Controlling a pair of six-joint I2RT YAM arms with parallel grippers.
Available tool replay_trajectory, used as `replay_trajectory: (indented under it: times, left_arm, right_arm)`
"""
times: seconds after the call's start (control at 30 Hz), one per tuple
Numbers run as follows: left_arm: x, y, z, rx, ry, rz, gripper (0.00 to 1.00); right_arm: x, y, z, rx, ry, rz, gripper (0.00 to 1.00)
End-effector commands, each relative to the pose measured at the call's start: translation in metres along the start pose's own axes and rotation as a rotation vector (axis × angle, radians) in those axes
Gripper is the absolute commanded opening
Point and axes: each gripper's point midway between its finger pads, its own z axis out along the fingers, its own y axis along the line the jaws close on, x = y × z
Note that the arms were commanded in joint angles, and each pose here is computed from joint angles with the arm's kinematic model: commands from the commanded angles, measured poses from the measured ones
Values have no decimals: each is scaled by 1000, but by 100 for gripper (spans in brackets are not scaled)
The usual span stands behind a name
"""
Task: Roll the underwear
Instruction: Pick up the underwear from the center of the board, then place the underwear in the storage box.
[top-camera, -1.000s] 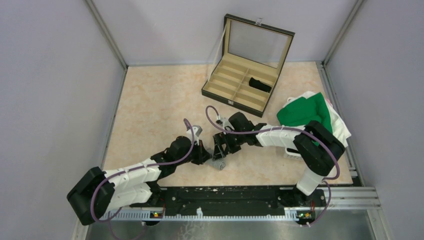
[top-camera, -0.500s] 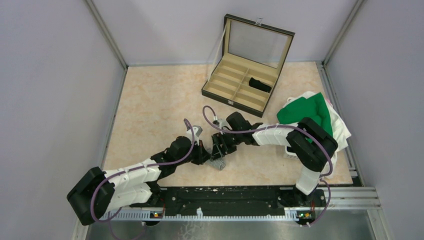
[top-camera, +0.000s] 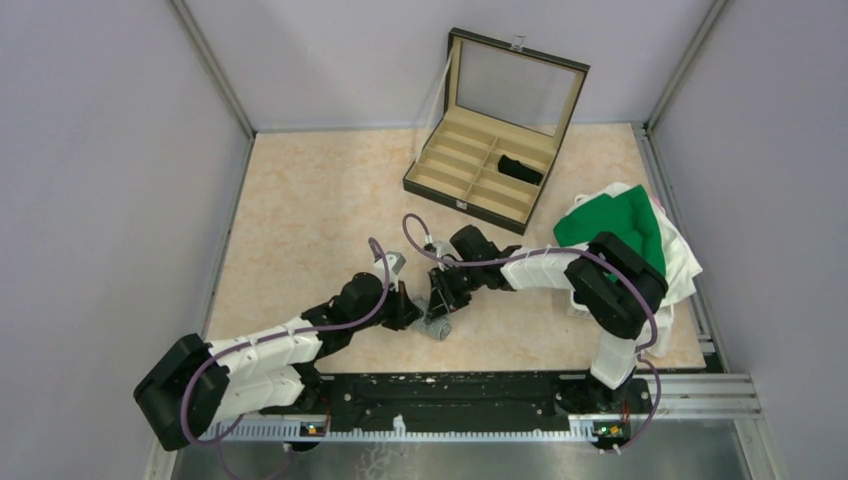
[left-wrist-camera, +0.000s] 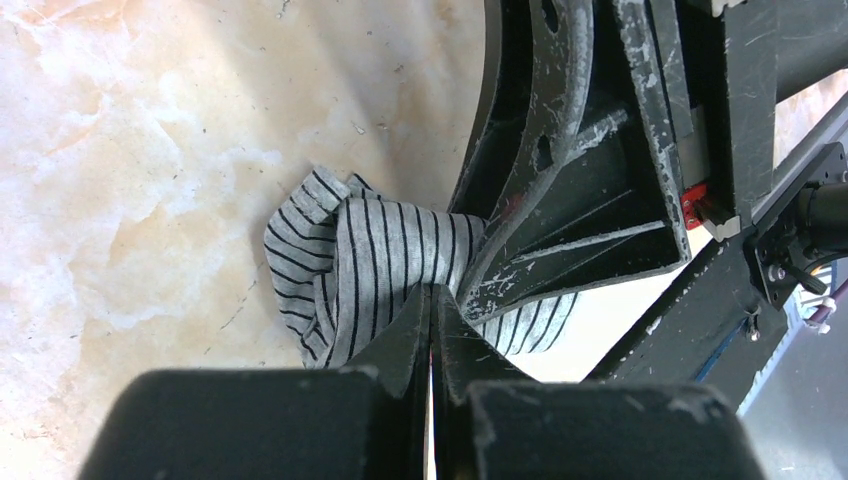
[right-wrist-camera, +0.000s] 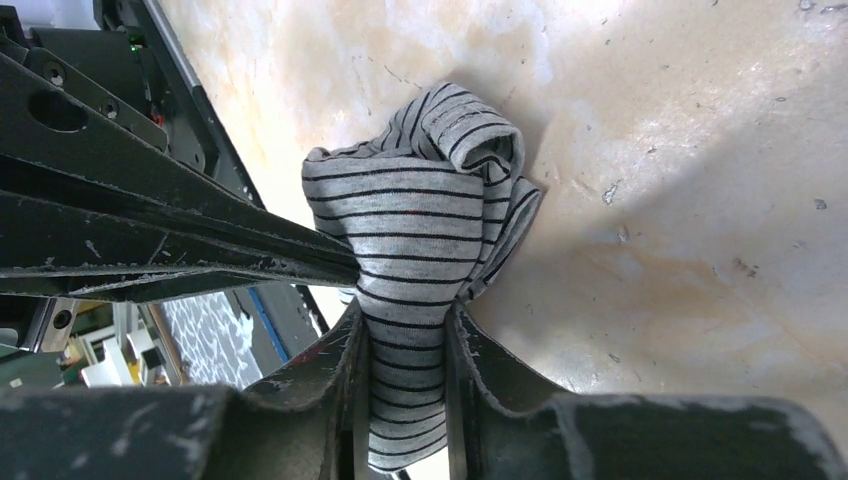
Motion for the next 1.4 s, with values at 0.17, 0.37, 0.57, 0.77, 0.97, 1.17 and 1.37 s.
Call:
replay_trajectory:
  times: [0.17,0.37,0.57,0.77,0.97,1.17,1.37]
  left_arm:
    - [12,7,-9,-46,63,11,0]
    - [-52,-31,-31,-15,-68,11,0]
    - [-110,-35,-70,-114,-258,-4,7]
    - [-98,-12,-76,-207,-259,-41,10]
    - [-70,4,-62,-245,-191,-101,18]
    - [-61,12,-52,-270,-163,-128,26]
    - [-58,11,-48,-269,-138,-127,40]
  right_arm:
    - [-8,-12,-2,60,-56,-29,0]
    - [-20,5,-17,36,-138,-58,0]
    - [-29,16,-34,44,-222,-59,0]
    - [-53,18,-64,108,-346,-66,0]
    - [-102,-12,-136,315,-516,-112,0]
    - [-178,-40,-228,742,-597,-493,0]
    - [-222,-89,-268,904,-460,-698,0]
